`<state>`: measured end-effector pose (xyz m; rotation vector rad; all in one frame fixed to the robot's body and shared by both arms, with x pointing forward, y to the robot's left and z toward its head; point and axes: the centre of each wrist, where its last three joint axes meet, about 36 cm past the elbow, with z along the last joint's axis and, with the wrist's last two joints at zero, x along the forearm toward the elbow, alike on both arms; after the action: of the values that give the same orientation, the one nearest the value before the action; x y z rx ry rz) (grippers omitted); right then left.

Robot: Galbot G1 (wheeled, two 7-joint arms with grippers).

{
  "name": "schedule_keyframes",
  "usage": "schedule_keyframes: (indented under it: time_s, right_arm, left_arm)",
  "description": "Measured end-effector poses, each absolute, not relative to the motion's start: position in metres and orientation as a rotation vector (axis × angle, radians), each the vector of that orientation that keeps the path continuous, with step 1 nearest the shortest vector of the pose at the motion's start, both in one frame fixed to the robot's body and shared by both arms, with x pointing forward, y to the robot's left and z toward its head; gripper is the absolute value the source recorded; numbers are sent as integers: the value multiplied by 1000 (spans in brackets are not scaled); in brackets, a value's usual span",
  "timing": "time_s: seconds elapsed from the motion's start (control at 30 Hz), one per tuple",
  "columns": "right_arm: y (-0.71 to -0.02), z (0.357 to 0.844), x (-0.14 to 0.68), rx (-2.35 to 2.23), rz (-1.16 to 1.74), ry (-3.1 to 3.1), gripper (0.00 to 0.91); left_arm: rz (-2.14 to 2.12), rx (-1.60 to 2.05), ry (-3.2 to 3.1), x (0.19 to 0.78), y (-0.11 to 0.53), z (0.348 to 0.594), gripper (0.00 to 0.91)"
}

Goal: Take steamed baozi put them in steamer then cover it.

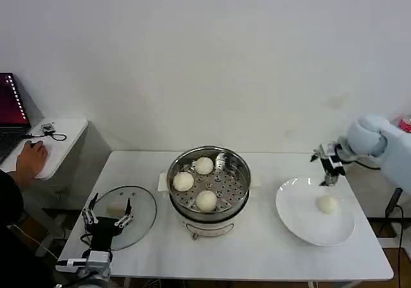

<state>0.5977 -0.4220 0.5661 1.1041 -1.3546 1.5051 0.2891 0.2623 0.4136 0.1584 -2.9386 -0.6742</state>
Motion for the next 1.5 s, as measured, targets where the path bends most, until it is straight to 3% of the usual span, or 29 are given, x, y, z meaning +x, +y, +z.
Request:
schedule_keyframes:
  time_s: [0.53, 1.17, 1.43, 1.5]
  right_arm:
    - [-465, 489, 584, 1040, 1405, -1280, 907]
    - [-470, 459, 600, 993, 1371, -1330, 907]
    - [-470, 453, 603, 986, 1357, -1327, 776]
    - [-469, 454, 604, 986, 1355, -1330, 695]
  left_arm:
    - [-677, 172, -2927, 288, 265, 411, 907]
    - [-670, 173, -2923, 289, 264, 409, 907]
    - [-670, 174, -2919, 289, 264, 407, 907]
    - [-669, 173, -2920, 289, 263, 407, 907]
